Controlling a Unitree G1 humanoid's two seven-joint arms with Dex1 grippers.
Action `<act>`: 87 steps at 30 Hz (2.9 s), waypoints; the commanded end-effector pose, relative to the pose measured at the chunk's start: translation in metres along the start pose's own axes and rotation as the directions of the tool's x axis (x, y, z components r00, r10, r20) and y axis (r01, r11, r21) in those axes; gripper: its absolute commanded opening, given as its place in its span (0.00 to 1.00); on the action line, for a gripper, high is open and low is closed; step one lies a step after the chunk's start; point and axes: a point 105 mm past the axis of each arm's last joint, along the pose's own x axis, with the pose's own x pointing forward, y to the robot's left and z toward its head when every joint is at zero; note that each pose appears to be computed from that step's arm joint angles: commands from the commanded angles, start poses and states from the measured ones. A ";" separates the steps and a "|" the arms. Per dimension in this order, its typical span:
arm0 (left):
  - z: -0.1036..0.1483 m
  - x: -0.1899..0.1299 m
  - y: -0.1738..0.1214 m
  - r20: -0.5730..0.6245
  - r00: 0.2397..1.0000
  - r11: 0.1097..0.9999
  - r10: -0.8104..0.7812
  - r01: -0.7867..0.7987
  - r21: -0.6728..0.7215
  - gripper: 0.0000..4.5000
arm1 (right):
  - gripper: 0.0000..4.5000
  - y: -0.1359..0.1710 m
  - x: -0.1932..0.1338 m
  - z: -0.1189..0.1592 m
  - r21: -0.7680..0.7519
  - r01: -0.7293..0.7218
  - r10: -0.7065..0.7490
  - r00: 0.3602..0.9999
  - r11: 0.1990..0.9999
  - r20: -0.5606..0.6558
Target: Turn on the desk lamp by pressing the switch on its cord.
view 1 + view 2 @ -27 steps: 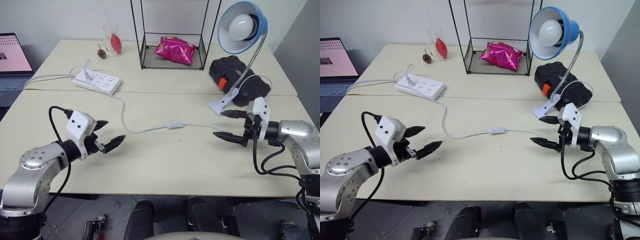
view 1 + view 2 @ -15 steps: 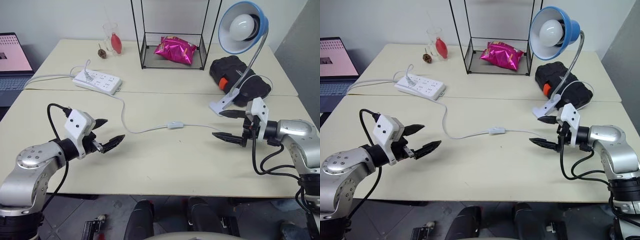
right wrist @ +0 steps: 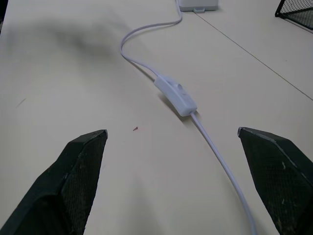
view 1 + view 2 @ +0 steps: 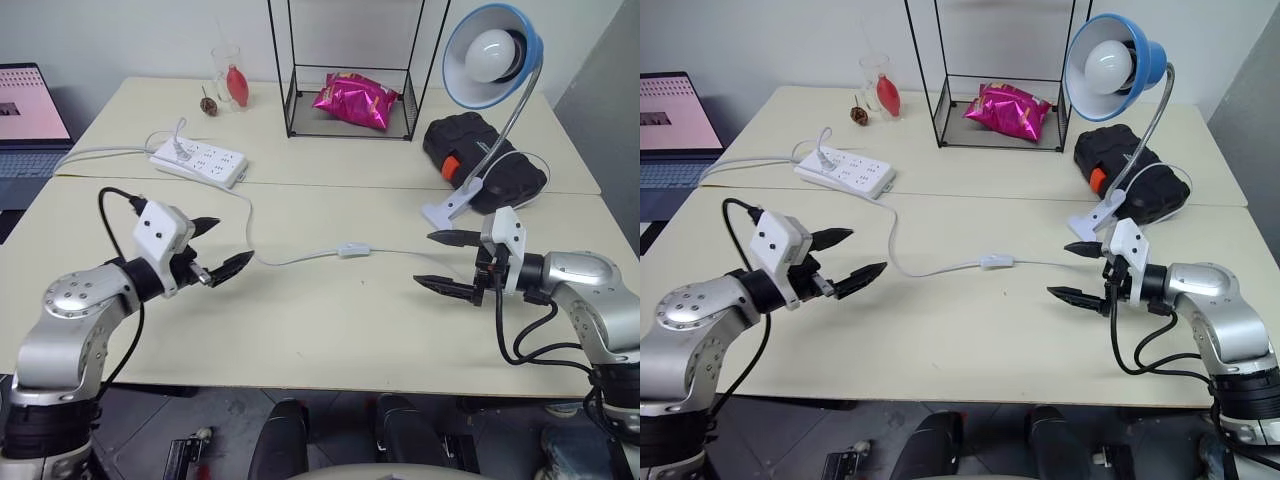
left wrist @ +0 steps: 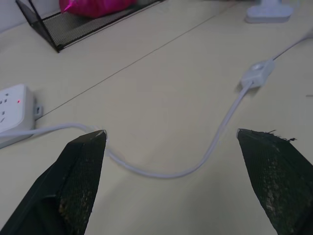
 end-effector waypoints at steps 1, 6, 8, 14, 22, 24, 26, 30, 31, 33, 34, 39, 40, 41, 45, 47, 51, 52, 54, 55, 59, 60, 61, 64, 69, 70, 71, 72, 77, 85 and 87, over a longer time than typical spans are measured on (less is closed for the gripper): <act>0.011 0.022 -0.012 0.055 0.992 0.992 -0.116 0.119 -0.045 0.99 | 1.00 0.004 -0.003 0.017 -0.013 0.038 -0.037 0.999 0.999 0.040; 0.007 0.060 -0.017 0.079 0.972 0.961 -0.219 0.229 -0.152 0.99 | 1.00 0.012 -0.002 0.017 -0.001 0.107 -0.107 0.994 0.994 -0.026; 0.004 0.073 -0.018 0.075 0.965 0.951 -0.251 0.260 -0.168 0.99 | 1.00 0.016 -0.002 0.019 0.017 0.119 -0.119 0.992 0.993 -0.033; -0.009 0.112 -0.033 0.024 0.926 0.907 -0.378 0.375 -0.194 0.99 | 1.00 0.024 -0.004 0.023 0.007 0.167 -0.166 0.985 0.986 -0.047; -0.025 0.131 -0.044 -0.045 0.882 0.862 -0.469 0.446 -0.242 0.99 | 1.00 0.032 -0.011 0.026 0.009 0.196 -0.195 0.979 0.981 -0.058; -0.025 0.133 -0.046 -0.041 0.873 0.850 -0.486 0.461 -0.255 0.99 | 1.00 0.033 -0.012 0.027 0.010 0.197 -0.196 0.979 0.980 -0.060; -0.025 0.134 -0.048 -0.034 0.864 0.837 -0.502 0.476 -0.271 0.99 | 1.00 0.034 -0.012 0.028 0.011 0.197 -0.196 0.979 0.980 -0.060; -0.025 0.138 -0.049 -0.028 0.865 0.835 -0.501 0.474 -0.279 0.95 | 1.00 0.035 -0.011 0.028 0.011 0.195 -0.194 0.979 0.981 -0.061; -0.025 0.138 -0.049 -0.028 0.864 0.833 -0.503 0.476 -0.282 0.91 | 1.00 0.035 -0.011 0.029 0.011 0.195 -0.194 0.979 0.981 -0.061; -0.027 0.138 -0.051 -0.033 0.858 0.829 -0.512 0.483 -0.282 0.84 | 1.00 0.035 -0.010 0.029 0.010 0.193 -0.192 0.980 0.981 -0.060; -0.028 0.138 -0.052 -0.036 0.856 0.827 -0.515 0.486 -0.281 0.78 | 1.00 0.035 -0.010 0.029 0.009 0.191 -0.190 0.980 0.981 -0.060; -0.032 0.136 -0.053 -0.060 0.854 0.836 -0.517 0.489 -0.250 0.56 | 1.00 0.035 -0.009 0.028 0.006 0.190 -0.189 0.980 0.982 -0.059; -0.033 0.135 -0.053 -0.063 0.853 0.837 -0.519 0.491 -0.242 0.52 | 1.00 0.035 -0.009 0.028 0.006 0.191 -0.190 0.980 0.982 -0.058; -0.033 0.135 -0.053 -0.064 0.852 0.837 -0.520 0.493 -0.237 0.46 | 1.00 0.034 -0.009 0.028 0.006 0.191 -0.191 0.980 0.982 -0.058; -0.031 0.137 -0.050 -0.053 0.867 0.854 -0.496 0.475 -0.214 0.28 | 1.00 0.034 -0.008 0.028 0.000 0.198 -0.197 0.979 0.980 -0.052; -0.030 0.138 -0.049 -0.048 0.876 0.865 -0.480 0.463 -0.193 0.24 | 1.00 0.034 -0.007 0.027 -0.001 0.200 -0.200 0.979 0.980 -0.049; -0.023 0.138 -0.049 -0.027 0.888 0.884 -0.459 0.454 -0.108 0.24 | 1.00 0.039 0.001 0.027 0.046 0.211 -0.211 0.978 0.976 -0.004; -0.018 0.138 -0.050 -0.009 0.891 0.890 -0.454 0.452 -0.064 0.24 | 1.00 0.042 0.004 0.027 0.069 0.225 -0.226 0.974 0.972 0.013; -0.009 0.134 -0.050 0.015 0.896 0.896 -0.443 0.442 0.038 0.24 | 1.00 0.047 0.011 0.026 0.114 0.242 -0.247 0.968 0.964 0.033; -0.003 0.132 -0.049 0.028 0.900 0.898 -0.435 0.432 0.079 0.24 | 1.00 0.050 0.015 0.026 0.166 0.251 -0.262 0.964 0.954 0.048; 0.012 0.126 -0.044 0.089 0.919 0.917 -0.384 0.368 0.155 0.24 | 1.00 0.059 0.028 0.028 0.379 0.235 -0.297 0.948 0.895 0.114; 0.016 0.124 -0.043 0.109 0.922 0.922 -0.371 0.352 0.159 0.24 | 1.00 0.061 0.032 0.029 0.451 0.221 -0.310 0.941 0.865 0.133; 0.020 0.122 -0.043 0.126 0.923 0.925 -0.364 0.343 0.163 0.24 | 1.00 0.062 0.036 0.029 0.518 0.208 -0.327 0.933 0.830 0.148; 0.029 0.117 -0.045 0.151 0.920 0.926 -0.362 0.336 0.172 0.24 | 1.00 0.057 0.048 0.034 0.679 0.174 -0.393 0.901 0.713 0.182; 0.040 0.115 -0.047 0.179 0.923 0.936 -0.341 0.316 0.156 0.24 | 1.00 0.047 0.064 0.043 0.853 0.062 -0.451 0.868 0.518 0.211; 0.041 0.114 -0.047 0.181 0.924 0.938 -0.337 0.312 0.150 0.24 | 1.00 0.047 0.067 0.045 0.872 0.036 -0.452 0.865 0.488 0.218; 0.042 0.114 -0.048 0.181 0.926 0.941 -0.330 0.308 0.140 0.24 | 1.00 0.045 0.070 0.048 0.889 0.005 -0.454 0.861 0.458 0.229; 0.042 0.114 -0.049 0.182 0.928 0.944 -0.324 0.304 0.129 0.24 | 1.00 0.044 0.073 0.051 0.904 -0.021 -0.455 0.859 0.427 0.235; 0.041 0.112 -0.052 0.172 0.936 0.951 -0.307 0.292 0.106 0.24 | 1.00 0.038 0.081 0.053 0.943 -0.073 -0.470 0.853 0.326 0.228; 0.046 0.112 -0.051 0.154 0.951 0.964 -0.267 0.262 0.051 0.24 | 1.00 0.028 0.094 0.051 0.969 -0.112 -0.483 0.851 0.220 0.208; 0.047 0.112 -0.051 0.151 0.953 0.965 -0.262 0.258 0.045 0.24 | 1.00 0.027 0.097 0.052 0.971 -0.119 -0.482 0.851 0.208 0.207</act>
